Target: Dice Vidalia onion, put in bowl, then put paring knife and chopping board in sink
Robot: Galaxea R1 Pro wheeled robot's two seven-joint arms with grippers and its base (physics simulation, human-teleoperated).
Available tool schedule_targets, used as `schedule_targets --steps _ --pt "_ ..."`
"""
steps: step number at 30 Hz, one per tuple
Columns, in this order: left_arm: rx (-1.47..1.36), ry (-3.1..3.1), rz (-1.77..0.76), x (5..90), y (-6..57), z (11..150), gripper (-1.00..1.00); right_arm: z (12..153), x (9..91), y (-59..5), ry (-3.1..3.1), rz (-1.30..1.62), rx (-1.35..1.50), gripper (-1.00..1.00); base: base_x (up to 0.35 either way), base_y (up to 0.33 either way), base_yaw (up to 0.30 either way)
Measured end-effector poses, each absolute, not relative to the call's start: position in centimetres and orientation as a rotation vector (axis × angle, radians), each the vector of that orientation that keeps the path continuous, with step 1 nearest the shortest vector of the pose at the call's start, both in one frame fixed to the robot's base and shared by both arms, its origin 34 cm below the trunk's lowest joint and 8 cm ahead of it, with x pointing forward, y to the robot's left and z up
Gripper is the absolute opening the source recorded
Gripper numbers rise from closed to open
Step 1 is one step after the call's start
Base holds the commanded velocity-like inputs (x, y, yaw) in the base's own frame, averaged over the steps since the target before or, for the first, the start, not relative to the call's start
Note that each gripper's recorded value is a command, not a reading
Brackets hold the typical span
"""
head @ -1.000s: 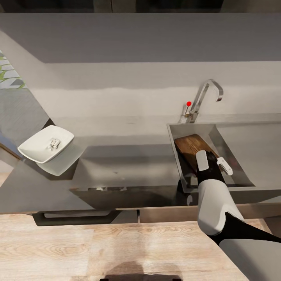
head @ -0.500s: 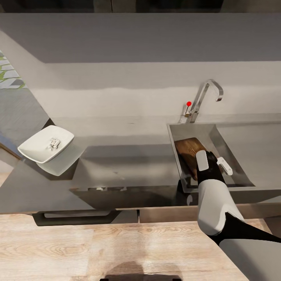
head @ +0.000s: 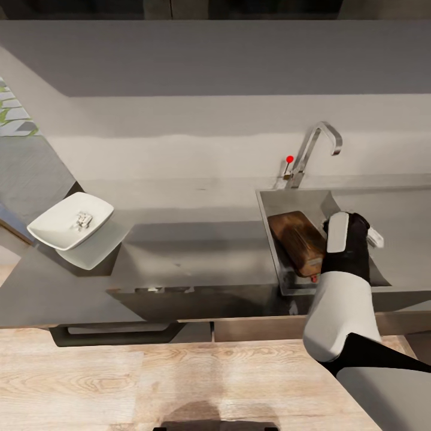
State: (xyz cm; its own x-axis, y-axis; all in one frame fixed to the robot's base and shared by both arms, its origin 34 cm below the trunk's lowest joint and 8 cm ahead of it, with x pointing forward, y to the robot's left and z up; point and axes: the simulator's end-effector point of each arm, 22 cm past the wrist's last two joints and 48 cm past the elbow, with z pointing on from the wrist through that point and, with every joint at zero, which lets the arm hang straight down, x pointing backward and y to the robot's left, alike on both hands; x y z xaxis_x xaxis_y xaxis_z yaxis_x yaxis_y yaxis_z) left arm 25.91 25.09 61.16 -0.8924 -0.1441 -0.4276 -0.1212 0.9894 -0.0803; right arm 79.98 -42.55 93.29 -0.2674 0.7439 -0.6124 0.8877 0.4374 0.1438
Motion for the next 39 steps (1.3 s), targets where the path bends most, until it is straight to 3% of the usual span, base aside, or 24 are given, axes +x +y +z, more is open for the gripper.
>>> schedule_targets --steps 7,16,35,39 --pt "-0.189 2.693 -0.071 25.6 25.1 61.1 1.0 95.8 84.0 -37.9 2.204 0.031 1.068 1.0 0.0 0.0 0.0" --pt "-0.189 2.693 -0.071 25.6 25.1 61.1 1.0 95.7 86.3 -29.1 2.278 0.177 0.599 1.0 0.0 0.0 0.0" --pt "-0.188 2.695 -0.072 25.6 25.1 61.1 1.0 96.1 85.8 -28.6 2.213 0.177 0.502 1.0 -0.118 0.0 0.0" --pt "-0.188 2.695 -0.072 25.6 25.0 61.1 1.0 97.8 86.6 -26.3 2.064 0.122 0.366 1.0 -0.202 0.0 0.0"
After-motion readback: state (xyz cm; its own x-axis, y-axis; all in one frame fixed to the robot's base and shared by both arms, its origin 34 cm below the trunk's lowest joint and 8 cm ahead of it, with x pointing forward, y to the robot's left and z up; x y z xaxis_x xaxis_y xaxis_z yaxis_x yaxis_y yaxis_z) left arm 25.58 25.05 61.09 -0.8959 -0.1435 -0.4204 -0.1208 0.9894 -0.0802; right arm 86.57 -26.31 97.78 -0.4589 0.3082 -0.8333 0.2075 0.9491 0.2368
